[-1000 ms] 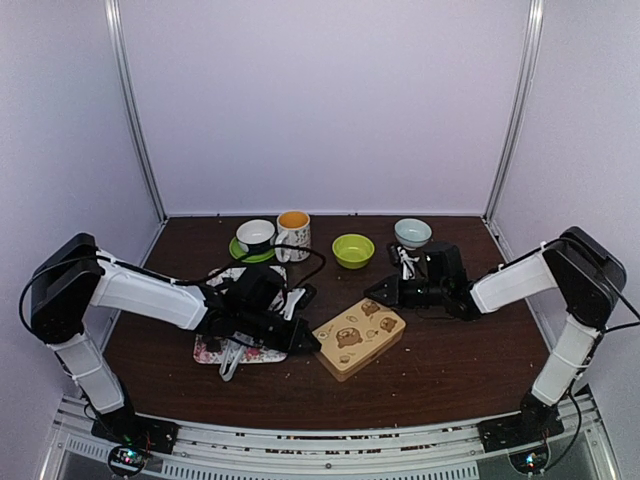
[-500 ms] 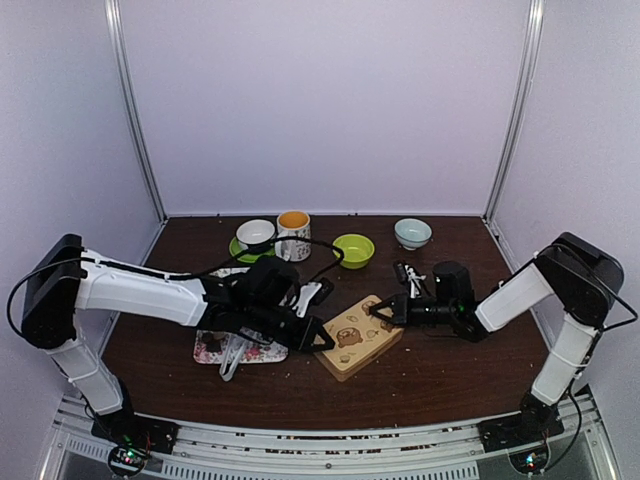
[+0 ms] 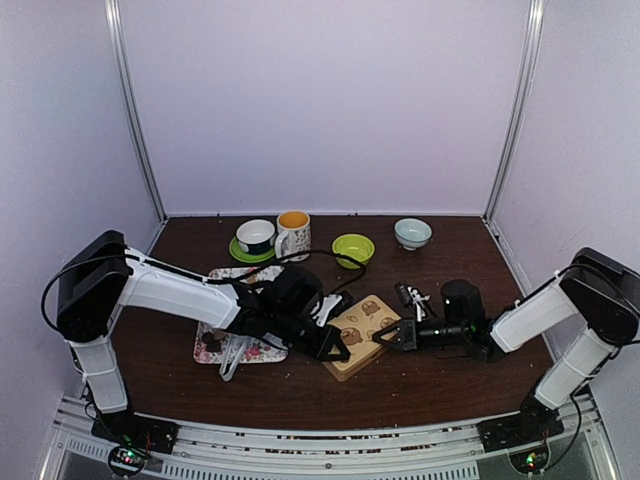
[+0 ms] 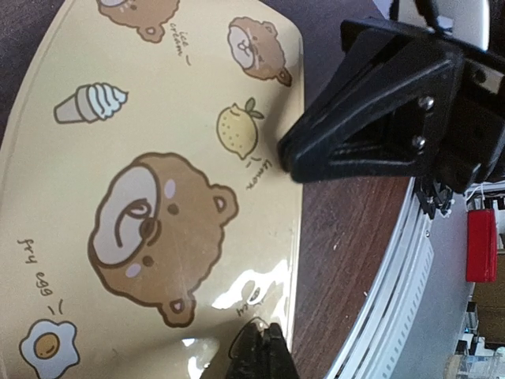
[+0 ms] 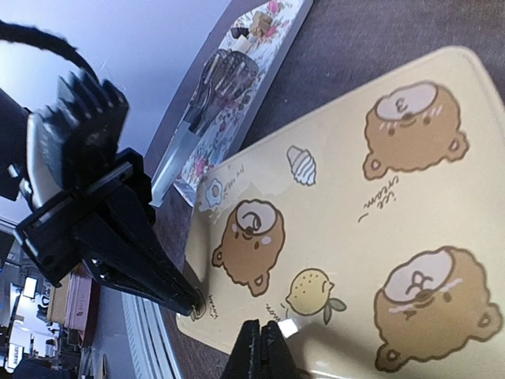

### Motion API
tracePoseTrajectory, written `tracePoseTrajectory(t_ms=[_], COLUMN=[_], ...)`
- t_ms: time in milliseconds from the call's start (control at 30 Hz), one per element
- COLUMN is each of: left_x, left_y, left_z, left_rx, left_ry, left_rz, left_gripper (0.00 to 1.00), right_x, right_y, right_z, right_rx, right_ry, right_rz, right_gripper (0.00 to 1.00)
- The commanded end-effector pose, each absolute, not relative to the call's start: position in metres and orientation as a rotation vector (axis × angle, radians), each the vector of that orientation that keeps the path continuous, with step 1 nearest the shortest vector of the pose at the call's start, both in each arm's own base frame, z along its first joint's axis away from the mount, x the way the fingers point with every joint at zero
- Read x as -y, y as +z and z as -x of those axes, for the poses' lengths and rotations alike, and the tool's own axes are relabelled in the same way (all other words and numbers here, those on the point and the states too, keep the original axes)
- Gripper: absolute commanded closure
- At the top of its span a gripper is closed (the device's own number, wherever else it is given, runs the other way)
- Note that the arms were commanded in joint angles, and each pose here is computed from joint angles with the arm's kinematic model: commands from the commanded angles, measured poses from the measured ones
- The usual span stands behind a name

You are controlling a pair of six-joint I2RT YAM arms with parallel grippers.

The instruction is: Pack the chocolate

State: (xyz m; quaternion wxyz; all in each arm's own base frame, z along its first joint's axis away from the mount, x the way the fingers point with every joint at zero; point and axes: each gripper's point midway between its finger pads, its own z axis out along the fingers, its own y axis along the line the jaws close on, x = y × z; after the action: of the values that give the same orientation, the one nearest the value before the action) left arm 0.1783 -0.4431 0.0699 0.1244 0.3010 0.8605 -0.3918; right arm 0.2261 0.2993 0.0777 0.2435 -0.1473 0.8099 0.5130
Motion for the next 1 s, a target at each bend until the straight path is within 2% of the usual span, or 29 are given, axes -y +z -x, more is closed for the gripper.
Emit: tracePoseTrajectory(t_ms=[0,167,467,767,967], left_x=[0.439,0.44,0.437,0.431,0.408], left_y=[0.086,0.108,0.066,0.111,0.142], left_z=[-0.18,-0.178,-0.173,-0.187,-0.199], left_rx=[-2.46,-2.413,-2.529,-2.438,-2.382], left_ry=[-1.109,-1.149,-1.119,-1.032,-0.915], left_rz=[-0.893,-0.895,-0.879,-0.884,-0.838], left_gripper=[1.0,1.0,1.0,1.0,1.0], right_x=[-0.307,-0.301,-0.299,-0.29,-0.292], right_y=[0.061,0.054,0.109,0.041,0.054], right_z=[-0.228,-0.228,-0.234,-0.235,-0.233], right_rx=[-2.233,-2.256,-2.134,-2.317,-2.296], right_ry=[1.422,1.367,1.317,1.219,1.252], right_rz=[0.392,0.387,0.451,0.391,0.384], right_gripper=[1.0,1.0,1.0,1.0,1.0])
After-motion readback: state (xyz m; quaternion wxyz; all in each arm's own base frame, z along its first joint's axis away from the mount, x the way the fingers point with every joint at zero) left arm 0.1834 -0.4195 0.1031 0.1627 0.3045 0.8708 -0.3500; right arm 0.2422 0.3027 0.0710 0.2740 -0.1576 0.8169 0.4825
